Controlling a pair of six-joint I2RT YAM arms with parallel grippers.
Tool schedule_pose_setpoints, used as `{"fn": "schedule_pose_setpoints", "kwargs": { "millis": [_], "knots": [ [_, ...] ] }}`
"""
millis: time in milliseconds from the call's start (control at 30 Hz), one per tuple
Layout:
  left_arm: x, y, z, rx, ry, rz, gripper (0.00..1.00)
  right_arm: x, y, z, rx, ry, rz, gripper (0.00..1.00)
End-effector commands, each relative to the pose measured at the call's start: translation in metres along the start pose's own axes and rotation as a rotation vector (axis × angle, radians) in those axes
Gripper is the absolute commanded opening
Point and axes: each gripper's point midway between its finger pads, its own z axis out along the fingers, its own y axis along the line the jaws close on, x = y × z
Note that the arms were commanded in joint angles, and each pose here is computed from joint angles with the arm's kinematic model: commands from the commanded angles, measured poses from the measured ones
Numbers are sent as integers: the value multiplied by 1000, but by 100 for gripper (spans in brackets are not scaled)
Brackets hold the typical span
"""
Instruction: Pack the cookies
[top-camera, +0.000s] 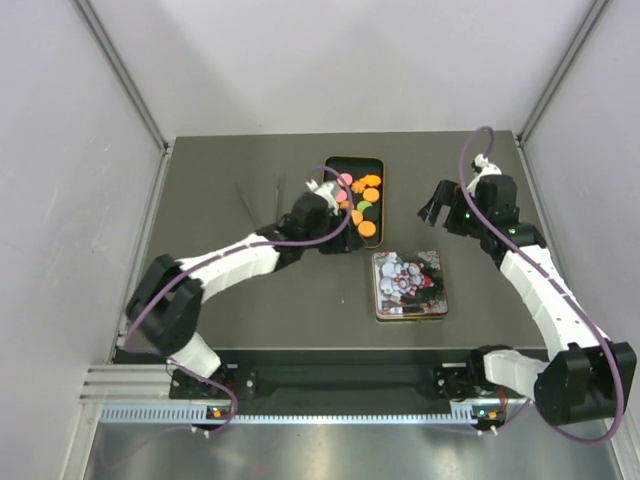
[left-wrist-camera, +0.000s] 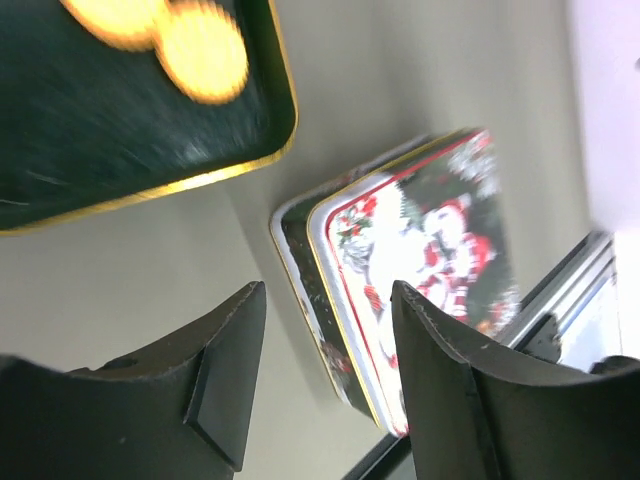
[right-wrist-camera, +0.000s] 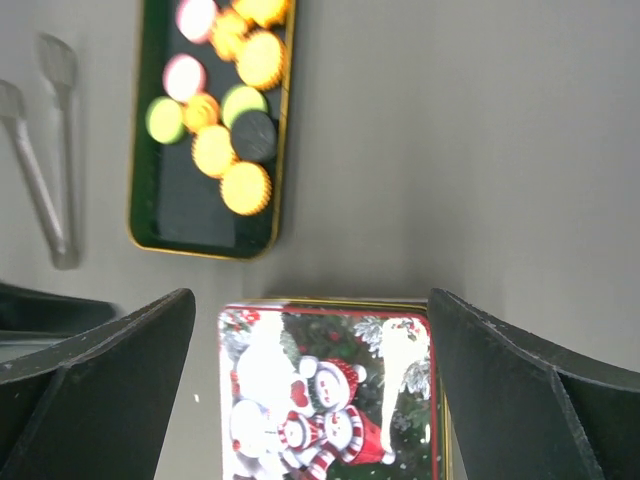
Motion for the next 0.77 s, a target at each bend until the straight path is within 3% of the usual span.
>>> {"fn": "schedule_pose_setpoints", "kwargs": {
  "millis": [0,267,733],
  "knots": [
    [-46,-13,-58,-10,-123,90,59,-46,22,-31,-60,-162,-26,100],
    [-68,3,-139,-113,-324,163,66,-61,37,-59,-124,-278,-3,100],
    [-54,17,-168,-135,-371,166,67,-60,25,-63,-88,-344,15,100]
  ]
}}
